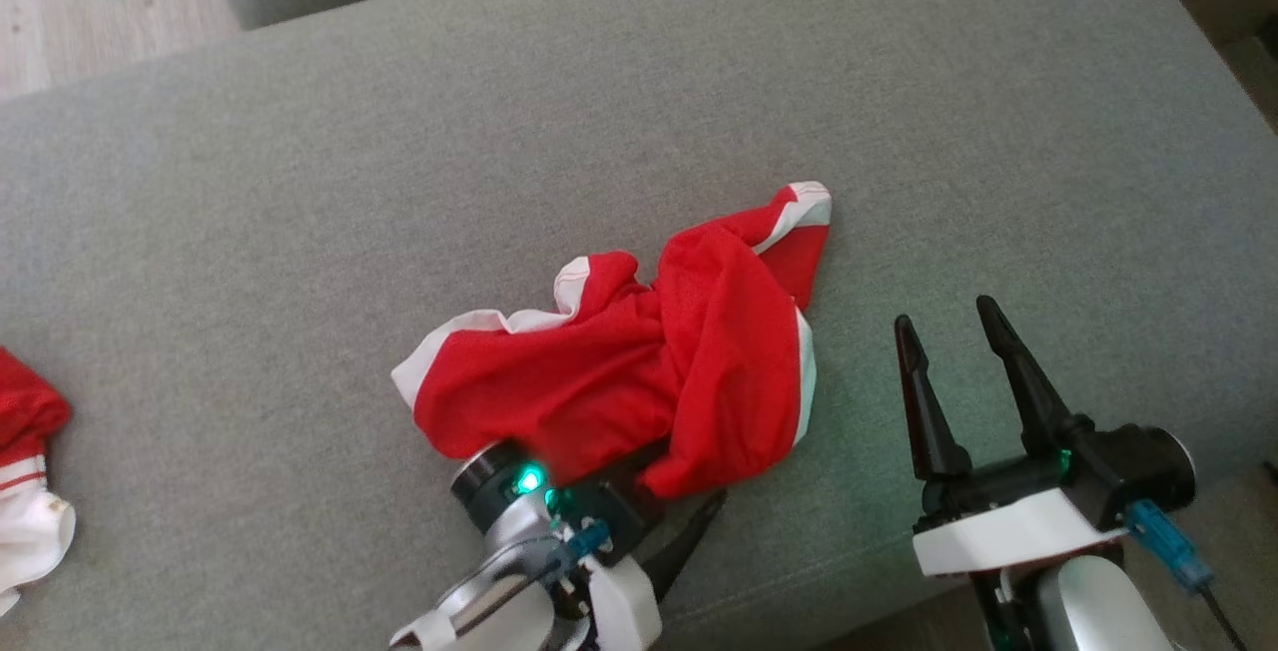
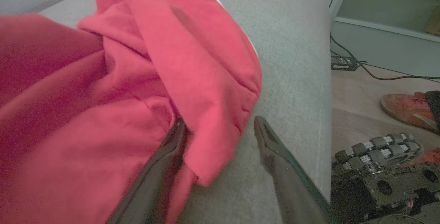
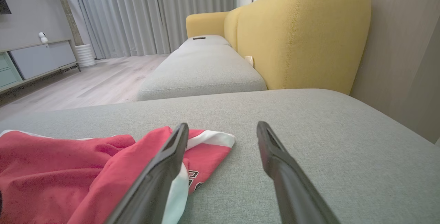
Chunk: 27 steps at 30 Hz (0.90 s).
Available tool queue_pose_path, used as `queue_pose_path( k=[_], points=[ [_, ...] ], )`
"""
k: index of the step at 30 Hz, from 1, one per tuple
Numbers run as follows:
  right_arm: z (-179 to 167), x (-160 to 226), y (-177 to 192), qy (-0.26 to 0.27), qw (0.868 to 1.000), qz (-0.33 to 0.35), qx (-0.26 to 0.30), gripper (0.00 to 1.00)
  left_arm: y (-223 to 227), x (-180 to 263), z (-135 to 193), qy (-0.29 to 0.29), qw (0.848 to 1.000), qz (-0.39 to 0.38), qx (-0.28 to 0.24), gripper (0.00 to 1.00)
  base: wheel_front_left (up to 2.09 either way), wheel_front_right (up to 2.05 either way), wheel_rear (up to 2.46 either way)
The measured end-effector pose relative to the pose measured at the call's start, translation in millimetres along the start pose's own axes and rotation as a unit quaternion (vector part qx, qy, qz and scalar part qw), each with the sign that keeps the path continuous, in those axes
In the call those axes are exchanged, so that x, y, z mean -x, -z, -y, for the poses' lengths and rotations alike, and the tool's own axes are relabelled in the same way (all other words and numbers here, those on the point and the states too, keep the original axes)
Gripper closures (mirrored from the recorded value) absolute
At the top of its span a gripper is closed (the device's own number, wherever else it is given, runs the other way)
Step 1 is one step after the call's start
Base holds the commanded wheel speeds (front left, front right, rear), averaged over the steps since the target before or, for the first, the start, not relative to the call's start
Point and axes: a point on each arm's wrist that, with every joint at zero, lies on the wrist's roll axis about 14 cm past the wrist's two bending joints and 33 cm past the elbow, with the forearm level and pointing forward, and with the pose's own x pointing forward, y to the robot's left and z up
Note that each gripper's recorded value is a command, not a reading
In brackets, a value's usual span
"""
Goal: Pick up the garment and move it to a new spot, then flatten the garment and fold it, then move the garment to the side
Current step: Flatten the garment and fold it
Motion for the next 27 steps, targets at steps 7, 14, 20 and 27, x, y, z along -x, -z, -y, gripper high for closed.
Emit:
queue_pose_path(
  k=[7,14,20,27],
  points=[
    [-1.6,-4.0,1.4,-0.004,1.000,-0.002,0.000,0.00,-40.6,-8.5,-12.8,-0.008,0.998,0.061,0.012,1.00,0.00,0.00,0.00],
    [-9.5,-3.3,-11.0,-0.017,1.000,0.020,-0.005,0.00,-151.1,4.0,-23.9,-0.021,0.975,0.220,0.020,1.00,0.00,0.00,0.00],
    [-15.9,0.6,-22.2,-0.026,0.999,0.039,-0.009,0.00,-200.4,25.9,-73.2,-0.075,0.957,0.278,0.011,1.00,0.00,0.00,0.00],
    [-18.9,-3.6,-18.1,-0.032,0.999,0.032,-0.009,0.00,-93.0,38.1,-118.1,-0.152,0.977,0.139,0.060,0.25,0.00,0.00,0.00]
  ],
)
